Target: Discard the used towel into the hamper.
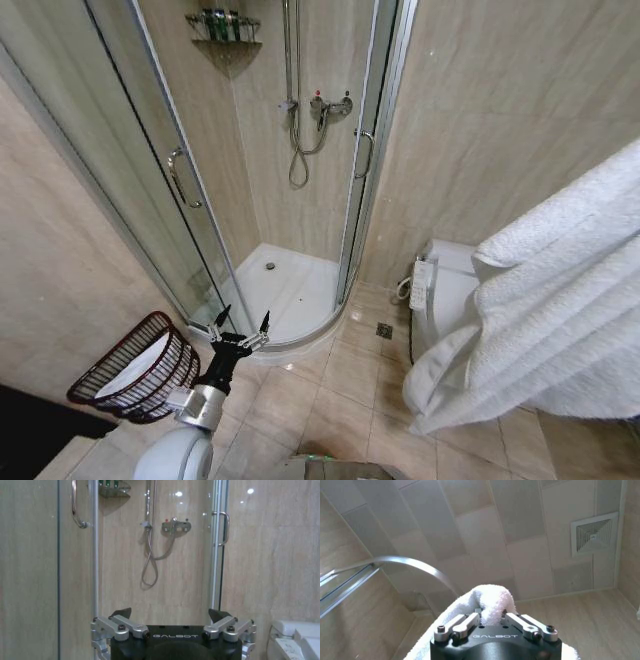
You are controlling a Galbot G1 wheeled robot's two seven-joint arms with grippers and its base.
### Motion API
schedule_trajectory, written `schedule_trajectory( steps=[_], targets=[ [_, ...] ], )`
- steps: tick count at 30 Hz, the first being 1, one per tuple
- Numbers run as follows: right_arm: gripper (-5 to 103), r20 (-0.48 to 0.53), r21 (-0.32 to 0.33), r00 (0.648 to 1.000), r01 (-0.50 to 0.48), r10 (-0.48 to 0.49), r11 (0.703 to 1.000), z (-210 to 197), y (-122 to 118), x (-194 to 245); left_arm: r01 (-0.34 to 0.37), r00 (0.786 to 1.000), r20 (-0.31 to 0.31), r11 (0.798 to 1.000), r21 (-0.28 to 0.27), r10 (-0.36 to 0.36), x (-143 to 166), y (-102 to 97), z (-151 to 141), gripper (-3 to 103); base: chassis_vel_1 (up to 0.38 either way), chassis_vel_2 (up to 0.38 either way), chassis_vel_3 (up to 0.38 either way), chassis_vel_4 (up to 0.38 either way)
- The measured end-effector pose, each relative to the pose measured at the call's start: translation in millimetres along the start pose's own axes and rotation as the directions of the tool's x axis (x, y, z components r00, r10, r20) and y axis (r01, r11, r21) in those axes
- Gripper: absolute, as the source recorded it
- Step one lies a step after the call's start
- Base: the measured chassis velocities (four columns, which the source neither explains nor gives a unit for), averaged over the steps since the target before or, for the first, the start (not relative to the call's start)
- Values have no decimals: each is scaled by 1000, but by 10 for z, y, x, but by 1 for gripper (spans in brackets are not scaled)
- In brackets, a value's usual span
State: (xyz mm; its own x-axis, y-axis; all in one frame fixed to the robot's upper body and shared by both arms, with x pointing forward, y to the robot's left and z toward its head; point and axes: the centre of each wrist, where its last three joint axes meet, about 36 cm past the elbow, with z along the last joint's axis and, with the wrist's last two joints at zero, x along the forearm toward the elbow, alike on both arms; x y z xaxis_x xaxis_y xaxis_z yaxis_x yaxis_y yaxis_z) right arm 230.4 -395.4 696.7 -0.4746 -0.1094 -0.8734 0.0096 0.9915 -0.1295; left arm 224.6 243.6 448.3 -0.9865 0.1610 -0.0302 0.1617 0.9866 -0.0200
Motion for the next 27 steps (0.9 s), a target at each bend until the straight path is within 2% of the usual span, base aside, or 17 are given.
schedule_trajectory(
  steps=[27],
  targets=[
    [10,-5,-3,1000,3,-3,1000,38,22,18,0,1000,0,1000,0,0,0,0,0,100,0,0,0,0]
  ],
)
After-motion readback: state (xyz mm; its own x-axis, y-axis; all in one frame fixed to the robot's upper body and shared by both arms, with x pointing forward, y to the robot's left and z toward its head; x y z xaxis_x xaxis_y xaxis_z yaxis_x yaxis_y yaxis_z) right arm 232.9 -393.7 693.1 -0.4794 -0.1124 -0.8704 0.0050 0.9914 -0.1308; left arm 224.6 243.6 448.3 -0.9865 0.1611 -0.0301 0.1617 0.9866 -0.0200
